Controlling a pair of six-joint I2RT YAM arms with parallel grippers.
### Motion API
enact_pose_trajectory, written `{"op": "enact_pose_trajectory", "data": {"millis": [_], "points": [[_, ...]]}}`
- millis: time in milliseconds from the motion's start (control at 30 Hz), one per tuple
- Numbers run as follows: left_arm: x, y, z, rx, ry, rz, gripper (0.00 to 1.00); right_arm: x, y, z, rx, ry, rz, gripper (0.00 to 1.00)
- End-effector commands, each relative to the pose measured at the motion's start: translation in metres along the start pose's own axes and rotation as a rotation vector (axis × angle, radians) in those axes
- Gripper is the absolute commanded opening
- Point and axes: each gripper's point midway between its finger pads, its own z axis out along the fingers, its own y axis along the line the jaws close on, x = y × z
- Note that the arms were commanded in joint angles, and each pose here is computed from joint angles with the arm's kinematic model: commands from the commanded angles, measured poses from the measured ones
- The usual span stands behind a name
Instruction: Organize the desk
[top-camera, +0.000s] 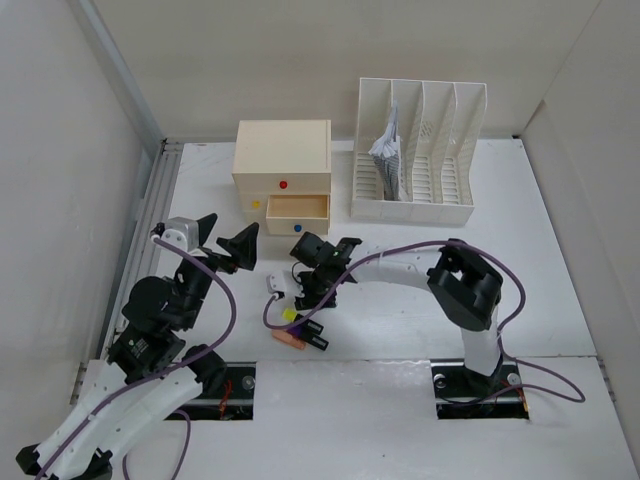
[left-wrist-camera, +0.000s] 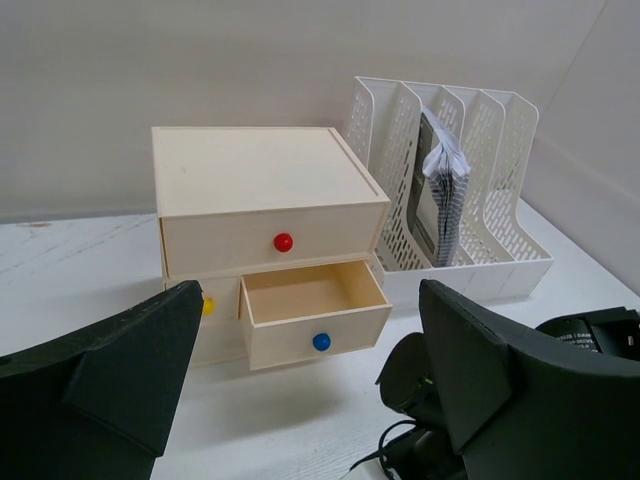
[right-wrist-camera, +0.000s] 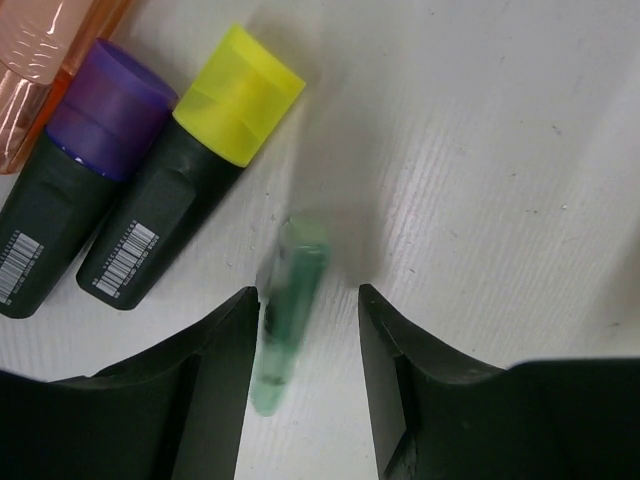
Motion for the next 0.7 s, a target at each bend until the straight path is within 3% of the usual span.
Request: {"op": "enact_pose_trajectory", "data": {"millis": [0, 200, 333, 367, 667], "points": [[-0.013, 0.001, -0.002, -0.003, -0.049, -0.006, 0.88, -0.003, 0.002, 0.008, -0.01, -0.006, 0.013, 0.5], [-0.015, 0.001, -0.004, -0.002, -0.058, -0.009, 0.88, 0.003, 0.006, 0.017, -0.037, 0.011, 0.023, 0.42], [-0.015, 0.001, -0.004, -0.002, -0.058, -0.009, 0.88, 0.0, 0.002, 0.015, -0.023, 0.01, 0.029, 0.05], [-0.015, 0.001, -0.004, -0.002, -0.058, -0.009, 0.88, -0.006, -0.002, 0.01, -0.009, -0.005, 0.023, 0.02], [-0.011, 0.003, -0.003, -0.012, -0.05, -0.006, 0.88, -0.065, -0.073, -0.075, 0.362, -0.114, -0.038, 0.0]]}}
